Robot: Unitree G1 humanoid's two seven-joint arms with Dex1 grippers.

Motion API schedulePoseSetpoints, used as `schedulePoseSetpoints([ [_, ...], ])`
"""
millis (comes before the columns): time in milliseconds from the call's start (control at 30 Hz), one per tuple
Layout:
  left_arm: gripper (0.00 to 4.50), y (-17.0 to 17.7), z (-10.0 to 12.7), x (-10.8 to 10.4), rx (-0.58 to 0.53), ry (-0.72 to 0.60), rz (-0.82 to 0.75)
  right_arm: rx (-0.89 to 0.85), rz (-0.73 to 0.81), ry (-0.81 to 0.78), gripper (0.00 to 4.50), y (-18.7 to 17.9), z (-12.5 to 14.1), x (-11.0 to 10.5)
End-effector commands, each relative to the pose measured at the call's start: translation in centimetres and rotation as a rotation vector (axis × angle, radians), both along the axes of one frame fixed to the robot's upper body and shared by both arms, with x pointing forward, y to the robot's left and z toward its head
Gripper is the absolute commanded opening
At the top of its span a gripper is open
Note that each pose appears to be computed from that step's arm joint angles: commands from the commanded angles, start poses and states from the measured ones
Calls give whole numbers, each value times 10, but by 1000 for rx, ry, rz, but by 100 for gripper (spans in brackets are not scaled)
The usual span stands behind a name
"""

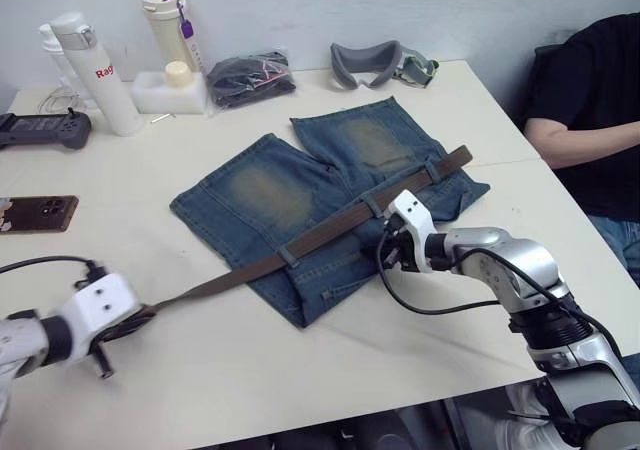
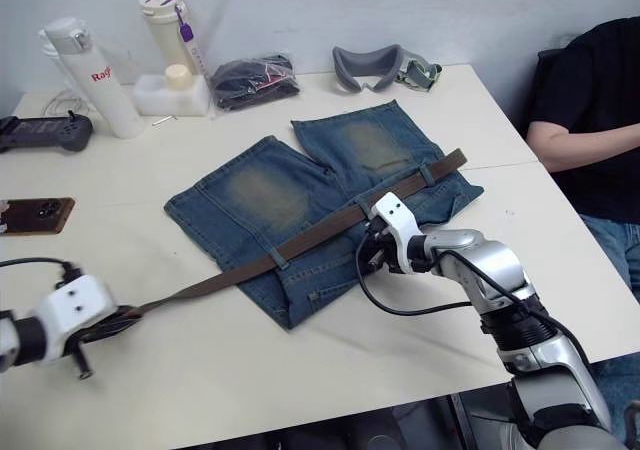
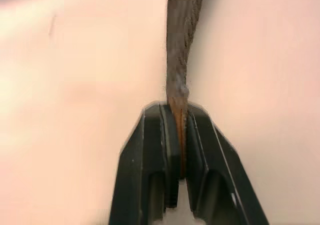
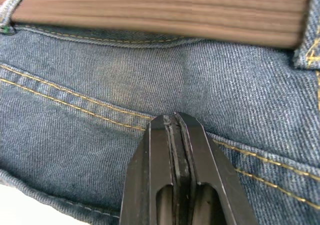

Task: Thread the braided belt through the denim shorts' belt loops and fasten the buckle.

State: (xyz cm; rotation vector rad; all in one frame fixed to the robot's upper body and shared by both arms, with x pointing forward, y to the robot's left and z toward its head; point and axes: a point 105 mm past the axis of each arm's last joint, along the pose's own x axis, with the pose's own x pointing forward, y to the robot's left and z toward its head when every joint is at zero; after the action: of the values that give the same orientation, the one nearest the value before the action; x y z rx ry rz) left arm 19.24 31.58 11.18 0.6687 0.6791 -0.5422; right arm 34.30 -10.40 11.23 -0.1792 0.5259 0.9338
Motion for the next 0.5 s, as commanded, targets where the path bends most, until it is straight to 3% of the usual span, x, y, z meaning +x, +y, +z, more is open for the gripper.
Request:
schedulePoseSetpoints([
  [33,0,42,-1,-34,42,89,194,-78,-40,62,10,-11,-22,3],
  [100,0,56,-4,-54,78,154,264,-75,-29,62,10,-10,-20,5],
  [167,0,51,-5,-60,49,171,280,-74,-17,64,10,-8,-19,5],
  [400,0,42,-2,-38,46,119,309,-51,4,62,10,-3,-13,3],
  [500,129,17,8,-15,-121,46,280,16,18,72,0,-1,-2,-2],
])
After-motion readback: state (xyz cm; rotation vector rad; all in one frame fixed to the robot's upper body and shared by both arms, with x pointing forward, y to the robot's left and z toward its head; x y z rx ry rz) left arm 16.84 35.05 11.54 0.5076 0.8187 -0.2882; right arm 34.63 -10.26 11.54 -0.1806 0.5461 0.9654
